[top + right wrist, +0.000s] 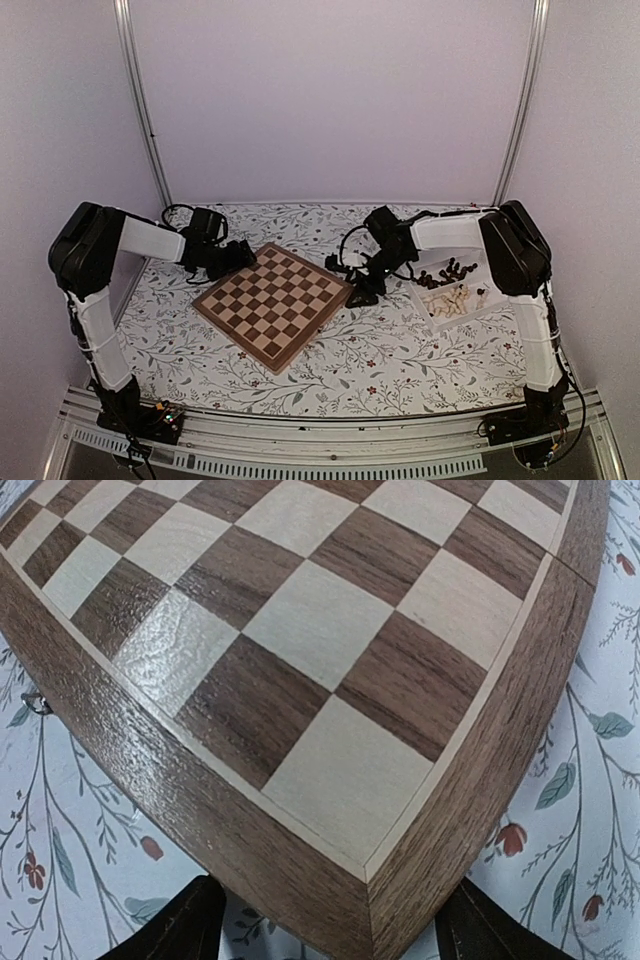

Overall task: Set up the chess pieces on the board
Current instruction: Adjust the storage box at the center of the board.

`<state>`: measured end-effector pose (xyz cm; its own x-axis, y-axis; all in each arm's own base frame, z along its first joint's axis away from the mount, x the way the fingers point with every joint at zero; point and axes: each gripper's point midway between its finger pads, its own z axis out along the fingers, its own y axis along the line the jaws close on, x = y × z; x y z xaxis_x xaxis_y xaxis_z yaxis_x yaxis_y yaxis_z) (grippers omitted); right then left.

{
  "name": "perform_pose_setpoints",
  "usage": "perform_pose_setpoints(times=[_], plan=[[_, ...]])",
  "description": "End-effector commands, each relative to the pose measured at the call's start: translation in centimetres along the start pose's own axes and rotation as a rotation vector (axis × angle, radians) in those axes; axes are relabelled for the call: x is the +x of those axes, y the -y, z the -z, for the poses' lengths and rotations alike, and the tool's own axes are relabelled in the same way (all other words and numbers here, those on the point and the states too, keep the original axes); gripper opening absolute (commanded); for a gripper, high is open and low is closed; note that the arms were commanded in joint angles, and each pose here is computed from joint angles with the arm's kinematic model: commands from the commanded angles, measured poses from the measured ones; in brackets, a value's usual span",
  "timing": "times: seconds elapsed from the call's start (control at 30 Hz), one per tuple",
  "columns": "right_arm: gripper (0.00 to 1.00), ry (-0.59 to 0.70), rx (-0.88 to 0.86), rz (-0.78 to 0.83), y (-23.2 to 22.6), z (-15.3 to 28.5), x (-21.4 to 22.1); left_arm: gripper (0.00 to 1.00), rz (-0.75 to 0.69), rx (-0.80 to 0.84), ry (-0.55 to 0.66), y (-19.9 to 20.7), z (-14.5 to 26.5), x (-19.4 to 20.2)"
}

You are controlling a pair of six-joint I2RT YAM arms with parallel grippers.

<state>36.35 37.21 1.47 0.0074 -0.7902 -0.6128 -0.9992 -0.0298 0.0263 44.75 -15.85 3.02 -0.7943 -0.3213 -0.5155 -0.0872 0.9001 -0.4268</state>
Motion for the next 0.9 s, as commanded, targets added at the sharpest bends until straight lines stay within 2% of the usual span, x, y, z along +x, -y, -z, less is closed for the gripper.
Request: perform_pose_setpoints(times=[0.0,0.1,0.17,0.27,0.33,0.43,0.6,0.87], plan=[[0.73,-0.105,-0.063,-0.094,-4.6,1.1,2.4,0.87,-0.103,0.183,-0.048,6.2,-1.9,1.3],[0.72,-0.102,-0.072,-0.114,-6.6,2.5,2.7,0.86,-0.161,0.246,-0.037,9.0,-2.4,1.0],[0.72,-0.102,-0.081,-0.137,-8.0,3.1,3.3,0.87,-0.196,0.229,0.000,9.7,-1.6,0.1],[0.72,-0.082,-0.062,-0.150,-8.9,4.3,3.2,0.89,-0.211,0.143,0.098,9.0,1.7,-2.4],[0.72,-0.065,-0.046,-0.155,-9.2,4.9,2.9,0.91,-0.194,0.076,0.191,8.2,5.6,-4.1],[0.72,-0.084,0.006,-0.156,-8.3,5.1,3.0,0.92,-0.123,-0.062,0.194,4.2,8.7,-2.9],[0.73,-0.124,0.066,-0.151,-6.2,4.6,3.3,0.93,-0.016,-0.107,0.158,0.5,11.4,0.8],[0.74,-0.102,0.017,-0.125,-6.2,3.1,2.7,0.95,0.091,-0.143,0.091,-3.4,10.4,4.0]])
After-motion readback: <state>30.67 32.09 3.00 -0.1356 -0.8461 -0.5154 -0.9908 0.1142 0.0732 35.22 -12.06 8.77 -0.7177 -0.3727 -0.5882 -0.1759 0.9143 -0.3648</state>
